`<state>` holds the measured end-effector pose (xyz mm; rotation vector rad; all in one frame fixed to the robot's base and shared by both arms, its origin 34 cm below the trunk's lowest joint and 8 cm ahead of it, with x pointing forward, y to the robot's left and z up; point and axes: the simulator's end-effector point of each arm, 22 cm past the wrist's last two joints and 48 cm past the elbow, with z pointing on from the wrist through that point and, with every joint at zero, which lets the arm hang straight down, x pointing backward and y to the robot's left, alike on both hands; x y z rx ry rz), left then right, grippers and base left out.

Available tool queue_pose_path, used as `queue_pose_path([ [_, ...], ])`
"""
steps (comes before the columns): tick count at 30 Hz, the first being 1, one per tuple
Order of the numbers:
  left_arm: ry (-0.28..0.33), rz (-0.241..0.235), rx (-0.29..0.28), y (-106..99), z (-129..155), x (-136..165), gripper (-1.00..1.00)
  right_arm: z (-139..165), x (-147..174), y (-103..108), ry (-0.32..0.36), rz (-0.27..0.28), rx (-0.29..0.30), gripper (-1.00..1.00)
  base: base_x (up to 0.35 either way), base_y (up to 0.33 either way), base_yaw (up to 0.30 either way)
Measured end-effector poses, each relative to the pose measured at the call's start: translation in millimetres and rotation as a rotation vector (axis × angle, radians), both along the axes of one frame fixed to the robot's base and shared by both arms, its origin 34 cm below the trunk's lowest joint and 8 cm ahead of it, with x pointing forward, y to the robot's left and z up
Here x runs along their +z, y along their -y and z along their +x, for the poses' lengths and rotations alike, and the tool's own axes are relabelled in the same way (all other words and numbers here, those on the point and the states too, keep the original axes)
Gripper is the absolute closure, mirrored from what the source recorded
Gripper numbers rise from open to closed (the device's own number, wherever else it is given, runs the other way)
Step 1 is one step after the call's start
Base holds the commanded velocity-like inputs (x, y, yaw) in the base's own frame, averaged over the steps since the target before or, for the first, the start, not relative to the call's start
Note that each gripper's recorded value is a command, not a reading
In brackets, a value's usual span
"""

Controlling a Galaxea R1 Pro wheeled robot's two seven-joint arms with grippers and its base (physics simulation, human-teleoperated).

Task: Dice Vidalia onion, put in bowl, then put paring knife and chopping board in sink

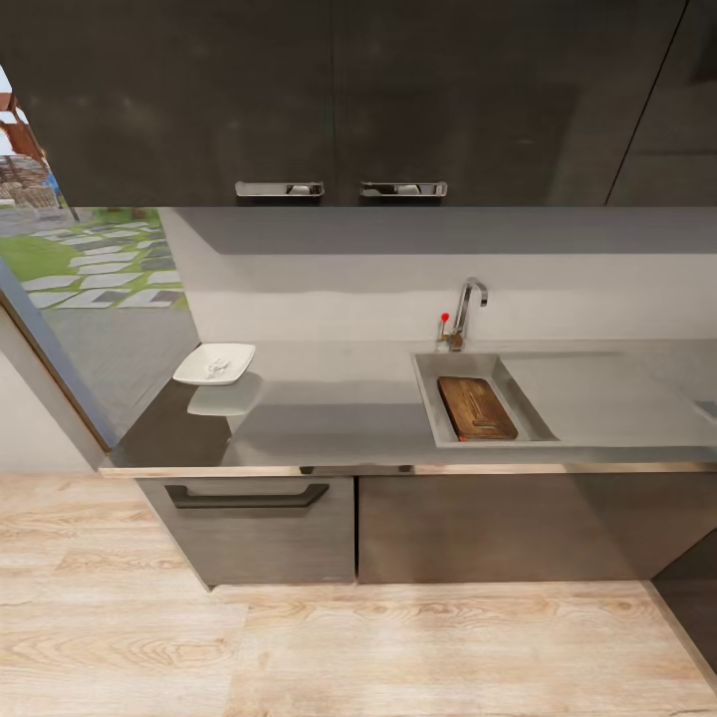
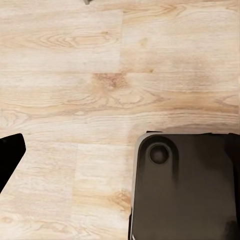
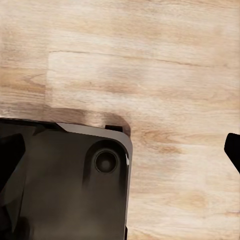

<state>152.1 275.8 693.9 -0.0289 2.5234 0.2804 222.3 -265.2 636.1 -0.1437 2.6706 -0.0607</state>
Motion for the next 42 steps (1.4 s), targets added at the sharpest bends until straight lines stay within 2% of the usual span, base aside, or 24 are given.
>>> queue_pose_path([
  [42, -0.007, 0.005, 0.008, -2.2, -1.3, -0.8, -1.0, 0.0, 0.0, -0.3, 0.0, 0.001, 0.0, -1.0, 0.0, 0.0, 0.0],
])
